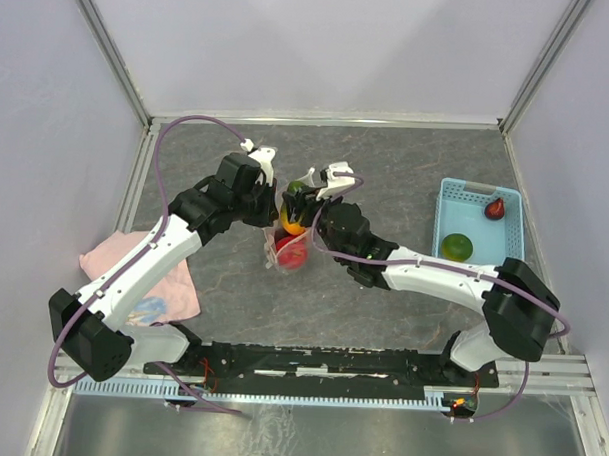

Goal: Place the food in the zip-top bag and seal the zipper
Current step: Place the fake fruit in the zipper food storage bag.

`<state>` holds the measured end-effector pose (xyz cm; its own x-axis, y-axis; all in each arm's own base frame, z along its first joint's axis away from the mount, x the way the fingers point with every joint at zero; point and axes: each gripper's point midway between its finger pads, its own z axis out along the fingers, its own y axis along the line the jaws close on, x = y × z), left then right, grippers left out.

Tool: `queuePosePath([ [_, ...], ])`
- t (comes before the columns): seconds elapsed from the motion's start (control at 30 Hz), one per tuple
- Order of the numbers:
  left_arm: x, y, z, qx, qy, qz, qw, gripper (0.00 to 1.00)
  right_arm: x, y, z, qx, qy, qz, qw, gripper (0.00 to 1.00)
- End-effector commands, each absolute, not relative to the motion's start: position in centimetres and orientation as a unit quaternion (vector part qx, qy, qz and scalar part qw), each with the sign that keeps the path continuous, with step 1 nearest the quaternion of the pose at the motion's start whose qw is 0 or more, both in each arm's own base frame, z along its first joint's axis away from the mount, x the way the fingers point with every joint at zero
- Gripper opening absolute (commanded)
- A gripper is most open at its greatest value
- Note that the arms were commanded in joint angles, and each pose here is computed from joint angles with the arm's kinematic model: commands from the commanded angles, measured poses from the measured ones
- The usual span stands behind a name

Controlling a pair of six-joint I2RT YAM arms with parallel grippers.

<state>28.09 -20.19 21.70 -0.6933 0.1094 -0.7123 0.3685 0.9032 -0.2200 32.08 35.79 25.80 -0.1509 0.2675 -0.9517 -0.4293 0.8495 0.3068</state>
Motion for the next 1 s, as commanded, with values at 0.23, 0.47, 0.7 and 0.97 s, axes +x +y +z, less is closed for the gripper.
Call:
queuePosePath([
  [0.23, 28.6, -20.7, 22.7, 0.125, 0.895, -0.19, 0.383, 0.03, 33.7, 36.4, 26.3, -0.033, 0.708, 0.244, 0.662, 0.67],
  [0.47, 28.6, -20.7, 22.7, 0.125, 0.895, -0.191, 0.383, 0.03, 34.8, 36.7, 25.6, -0.037, 0.722, 0.205, 0.659, 0.78],
  [0.7, 28.6, -20.7, 22.7, 0.125, 0.895, -0.191, 0.383, 0.03, 33.9, 36.0, 26.7, -0.047, 0.728, 0.21, 0.65, 0.84],
  [0.97, 28.7, -20.6, 22.7, 0.124, 0.895, -0.19, 0.384, 0.03, 31.6, 33.1, 29.8, -0.098, 0.748, 0.181, 0.631, 0.83],
])
